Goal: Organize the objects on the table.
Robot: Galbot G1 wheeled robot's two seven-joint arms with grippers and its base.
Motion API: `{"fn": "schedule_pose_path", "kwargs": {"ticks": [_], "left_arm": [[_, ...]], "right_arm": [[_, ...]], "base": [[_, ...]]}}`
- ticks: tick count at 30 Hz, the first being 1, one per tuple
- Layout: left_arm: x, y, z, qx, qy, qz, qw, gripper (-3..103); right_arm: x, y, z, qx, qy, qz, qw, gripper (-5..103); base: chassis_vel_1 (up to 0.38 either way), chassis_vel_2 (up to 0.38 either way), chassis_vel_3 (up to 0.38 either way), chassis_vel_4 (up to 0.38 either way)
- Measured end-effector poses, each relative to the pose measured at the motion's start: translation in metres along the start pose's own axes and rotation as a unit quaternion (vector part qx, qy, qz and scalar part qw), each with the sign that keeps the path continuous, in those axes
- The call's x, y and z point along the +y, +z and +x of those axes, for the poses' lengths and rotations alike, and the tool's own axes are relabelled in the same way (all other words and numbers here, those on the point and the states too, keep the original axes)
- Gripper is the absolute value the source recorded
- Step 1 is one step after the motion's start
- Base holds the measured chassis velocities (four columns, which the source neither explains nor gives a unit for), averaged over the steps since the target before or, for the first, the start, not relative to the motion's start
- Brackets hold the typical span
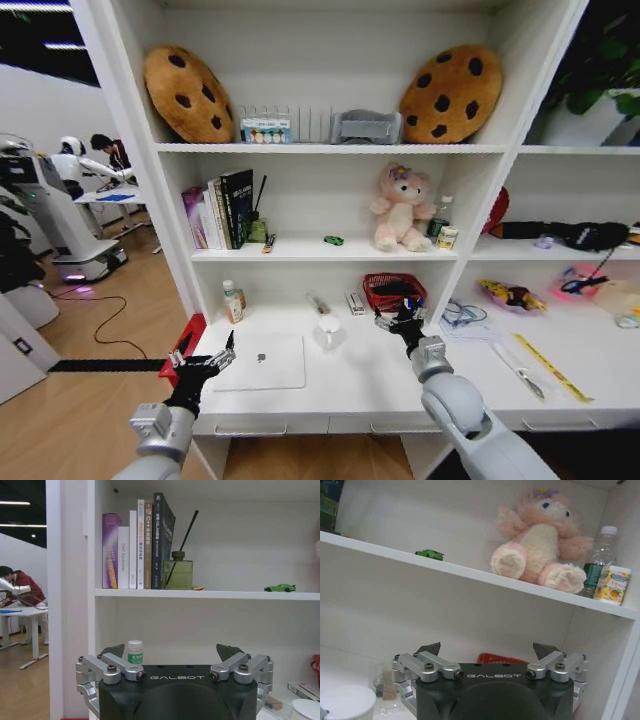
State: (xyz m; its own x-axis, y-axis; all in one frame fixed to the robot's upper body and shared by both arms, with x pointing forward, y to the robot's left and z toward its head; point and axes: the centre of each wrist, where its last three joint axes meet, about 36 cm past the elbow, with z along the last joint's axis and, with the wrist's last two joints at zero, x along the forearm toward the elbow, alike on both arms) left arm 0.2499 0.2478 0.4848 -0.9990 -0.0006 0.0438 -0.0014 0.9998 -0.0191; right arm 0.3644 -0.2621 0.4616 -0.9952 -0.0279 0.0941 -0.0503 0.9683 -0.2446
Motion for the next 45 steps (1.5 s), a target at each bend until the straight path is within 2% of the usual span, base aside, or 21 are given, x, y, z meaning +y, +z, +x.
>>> {"fn": "schedule_pose_path", "kwargs": {"ticks": [6,18,45], "left_arm": [[0.0,0.0,0.0,0.0,0.0,0.0,1.0,100],[0.0,0.0,0.0,0.0,0.0,0.0,1.0,100],[0.0,0.0,0.0,0.0,0.0,0.0,1.0,100]], "right_arm": [[0.004,0.0,0.003,0.004,-0.002,-0.003,1.0,100],[0.01,0.002,0.01,0.016,-0.015,0.0,1.0,100],[0.007,-0.004,0.018,0.007,-0.036,0.005,0.999,100]], "base": [[-0.066,-0.06,0.026,0.058],[0.135,-0.108,-0.14,0.124],[0.32,-0.324,-0.32,0.33]]}}
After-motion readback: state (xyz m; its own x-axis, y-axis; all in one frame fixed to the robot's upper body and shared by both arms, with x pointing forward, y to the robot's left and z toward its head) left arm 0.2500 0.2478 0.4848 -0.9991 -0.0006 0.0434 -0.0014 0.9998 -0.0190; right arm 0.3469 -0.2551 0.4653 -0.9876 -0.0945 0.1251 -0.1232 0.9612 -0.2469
